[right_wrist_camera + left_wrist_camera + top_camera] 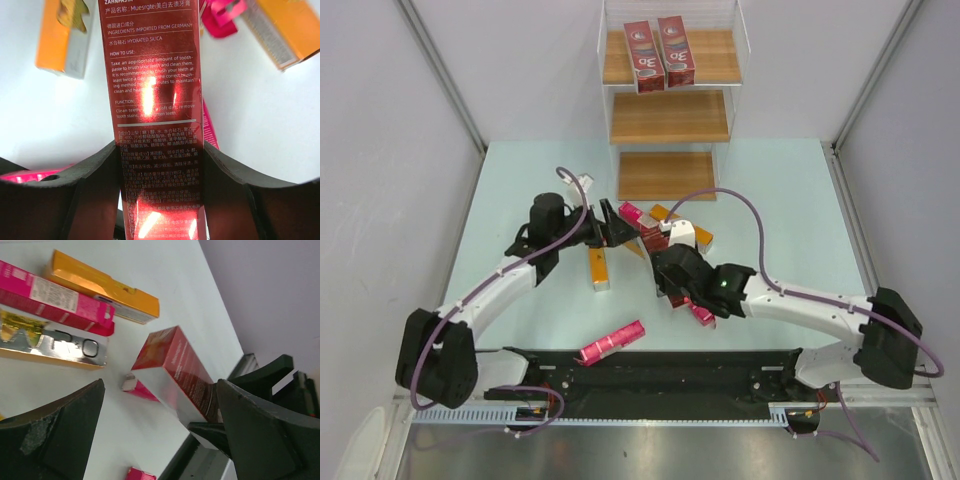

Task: Place and organize the toothpastes onto the shelf

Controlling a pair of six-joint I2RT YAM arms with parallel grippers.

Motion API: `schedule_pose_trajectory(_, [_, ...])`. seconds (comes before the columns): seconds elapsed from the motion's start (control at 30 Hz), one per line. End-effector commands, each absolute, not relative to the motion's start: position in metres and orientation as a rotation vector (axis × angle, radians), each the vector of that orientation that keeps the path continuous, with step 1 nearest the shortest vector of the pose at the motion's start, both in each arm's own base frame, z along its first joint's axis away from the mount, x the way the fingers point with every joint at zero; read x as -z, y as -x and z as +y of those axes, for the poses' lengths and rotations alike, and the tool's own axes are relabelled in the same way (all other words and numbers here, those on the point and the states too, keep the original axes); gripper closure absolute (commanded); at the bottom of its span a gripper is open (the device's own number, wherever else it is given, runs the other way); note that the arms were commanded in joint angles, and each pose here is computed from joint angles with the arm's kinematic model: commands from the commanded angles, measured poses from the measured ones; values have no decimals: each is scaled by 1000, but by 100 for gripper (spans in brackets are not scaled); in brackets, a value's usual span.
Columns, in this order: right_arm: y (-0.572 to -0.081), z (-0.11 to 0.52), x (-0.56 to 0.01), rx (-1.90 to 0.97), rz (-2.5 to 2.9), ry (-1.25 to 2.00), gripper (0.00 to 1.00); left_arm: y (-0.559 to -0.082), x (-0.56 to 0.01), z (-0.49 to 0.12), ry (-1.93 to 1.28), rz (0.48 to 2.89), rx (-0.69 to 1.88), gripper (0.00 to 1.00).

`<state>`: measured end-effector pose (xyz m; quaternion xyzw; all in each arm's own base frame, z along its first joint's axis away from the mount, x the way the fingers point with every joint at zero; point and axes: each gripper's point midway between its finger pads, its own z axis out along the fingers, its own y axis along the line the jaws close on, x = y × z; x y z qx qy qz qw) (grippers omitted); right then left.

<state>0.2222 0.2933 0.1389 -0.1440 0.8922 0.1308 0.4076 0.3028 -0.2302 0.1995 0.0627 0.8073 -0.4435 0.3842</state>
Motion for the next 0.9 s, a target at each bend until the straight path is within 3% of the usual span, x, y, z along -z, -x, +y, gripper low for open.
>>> schedule_pose_trajectory(0.0, [-233,286,-188,-361,2103,219,92,-288,-223,-257,-207,1951,1376,0])
schedule_pose_trajectory(0.43, [-229,292,-211,-437,2038,191,92,-267,-227,-312,-295,1923,1568,1])
schedule_pose_trajectory(0.63, [-226,296,-216,-462,2027,187,91,-267,-227,-314,-284,1912,1568,13])
schedule_pose_trajectory(0.7, [-225,298,-215,-471,2029,193,90,-265,-230,-315,-285,1905,1587,19])
schedule_pose_trajectory(0.8, [-224,301,-216,-488,2029,203,87,-264,-235,-317,-292,1885,1613,40])
schedule_pose_trajectory(0.83, [-223,303,-214,-492,2033,206,86,-264,-238,-317,-295,1873,1618,52])
schedule_pose_trajectory(0.87, [-223,303,-214,-495,2033,204,86,-264,-239,-317,-291,1872,1626,59])
